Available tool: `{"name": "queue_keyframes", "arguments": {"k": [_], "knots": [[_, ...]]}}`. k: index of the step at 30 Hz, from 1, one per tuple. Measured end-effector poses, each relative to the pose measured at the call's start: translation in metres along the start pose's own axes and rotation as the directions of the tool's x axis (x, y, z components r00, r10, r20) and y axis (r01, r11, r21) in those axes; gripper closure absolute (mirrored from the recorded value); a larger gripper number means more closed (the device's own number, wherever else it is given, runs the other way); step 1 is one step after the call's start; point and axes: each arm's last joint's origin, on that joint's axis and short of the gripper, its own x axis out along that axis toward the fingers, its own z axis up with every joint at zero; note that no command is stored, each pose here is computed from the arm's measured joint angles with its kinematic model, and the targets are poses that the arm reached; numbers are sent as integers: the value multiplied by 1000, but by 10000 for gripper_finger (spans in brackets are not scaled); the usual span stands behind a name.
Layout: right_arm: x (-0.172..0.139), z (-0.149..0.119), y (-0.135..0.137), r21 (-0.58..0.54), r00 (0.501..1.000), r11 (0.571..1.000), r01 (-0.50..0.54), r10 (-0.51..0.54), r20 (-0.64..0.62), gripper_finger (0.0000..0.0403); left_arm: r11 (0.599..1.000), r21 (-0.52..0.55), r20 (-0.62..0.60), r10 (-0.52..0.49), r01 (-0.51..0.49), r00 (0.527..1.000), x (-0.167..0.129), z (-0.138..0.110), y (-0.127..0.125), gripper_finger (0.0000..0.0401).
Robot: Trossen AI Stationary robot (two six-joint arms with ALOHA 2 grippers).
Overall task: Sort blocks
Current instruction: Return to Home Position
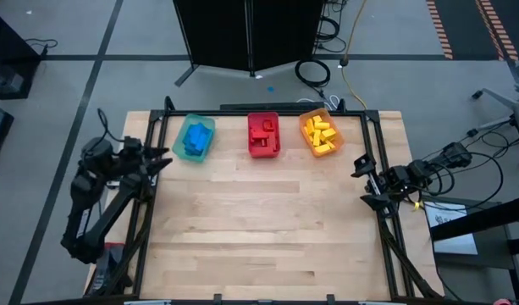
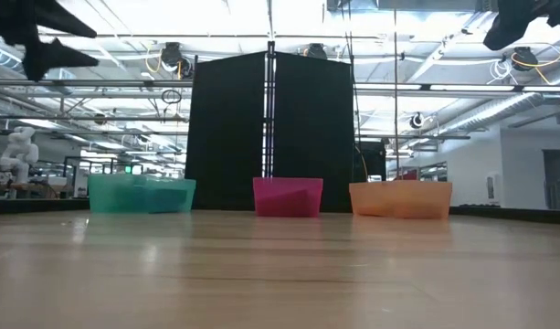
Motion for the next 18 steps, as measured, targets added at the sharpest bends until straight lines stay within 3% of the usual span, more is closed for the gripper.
{"name": "queue_keyframes", "arguments": {"k": [5, 10, 18], "knots": [[0, 0, 0, 1, 1000, 1000, 1, -1, 0, 94, 1000, 4, 72, -23, 23, 997, 14, 1, 13, 138], [0, 0, 0, 1, 1000, 1000, 2, -2, 0, 94, 993, 13, 132, 115, -118, 985, 24, -4, 28, 138], [0, 1, 0, 38, 1000, 999, 5, -5, 9, 94, 990, 139, 378, -58, 5, 924, 42, 2, 37, 138]]}}
